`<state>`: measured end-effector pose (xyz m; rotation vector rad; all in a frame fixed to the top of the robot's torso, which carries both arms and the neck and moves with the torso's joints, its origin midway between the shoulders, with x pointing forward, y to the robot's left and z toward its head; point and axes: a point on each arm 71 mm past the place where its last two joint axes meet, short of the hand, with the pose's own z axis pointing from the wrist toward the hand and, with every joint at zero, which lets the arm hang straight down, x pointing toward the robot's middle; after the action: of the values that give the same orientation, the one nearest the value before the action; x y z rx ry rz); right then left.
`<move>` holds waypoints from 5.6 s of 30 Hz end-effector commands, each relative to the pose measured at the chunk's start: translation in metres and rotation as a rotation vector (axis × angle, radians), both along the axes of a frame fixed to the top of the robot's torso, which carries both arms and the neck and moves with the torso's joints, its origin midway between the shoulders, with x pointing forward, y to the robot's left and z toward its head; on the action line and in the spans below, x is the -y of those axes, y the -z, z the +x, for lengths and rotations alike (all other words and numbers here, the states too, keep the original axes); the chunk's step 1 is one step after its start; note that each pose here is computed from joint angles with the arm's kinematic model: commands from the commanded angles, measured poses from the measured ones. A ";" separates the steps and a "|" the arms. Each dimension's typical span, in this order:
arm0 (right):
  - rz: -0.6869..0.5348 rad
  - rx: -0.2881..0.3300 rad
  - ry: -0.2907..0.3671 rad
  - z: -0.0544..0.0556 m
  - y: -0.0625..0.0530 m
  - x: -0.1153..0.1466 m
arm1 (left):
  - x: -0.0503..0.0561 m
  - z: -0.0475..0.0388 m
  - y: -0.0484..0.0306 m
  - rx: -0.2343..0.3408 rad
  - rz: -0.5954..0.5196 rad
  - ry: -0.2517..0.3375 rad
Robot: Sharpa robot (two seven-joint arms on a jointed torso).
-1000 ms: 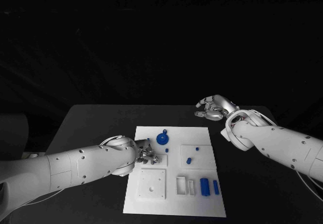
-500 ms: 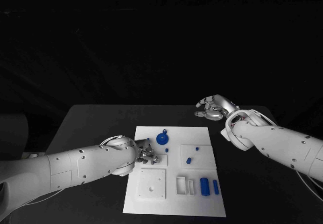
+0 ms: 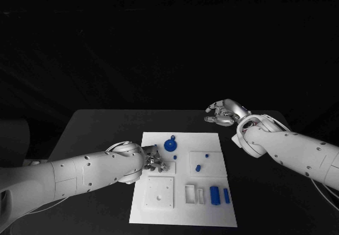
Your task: Assemble the parts on the task board
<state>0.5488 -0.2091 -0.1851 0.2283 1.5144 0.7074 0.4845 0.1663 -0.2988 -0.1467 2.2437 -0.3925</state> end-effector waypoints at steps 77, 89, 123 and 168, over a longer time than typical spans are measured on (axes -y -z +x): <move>-0.014 -0.022 -0.010 -0.002 0.005 0.003 | -0.010 -0.0097 -0.0017 -0.097 -0.124 -0.044; -0.015 -0.026 -0.011 -0.002 0.005 0.003 | -0.013 -0.0078 -0.0030 -0.097 -0.125 -0.054; -0.029 -0.029 -0.026 -0.003 0.006 0.002 | -0.023 -0.0072 -0.0111 -0.100 -0.141 -0.100; -0.031 -0.032 -0.028 -0.003 0.006 0.001 | -0.003 0.0025 -0.0033 -0.076 -0.029 -0.041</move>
<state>0.5467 -0.2118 -0.1907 0.2135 1.5509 0.7018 0.4870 0.1710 -0.2956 -0.2397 2.3048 -0.4049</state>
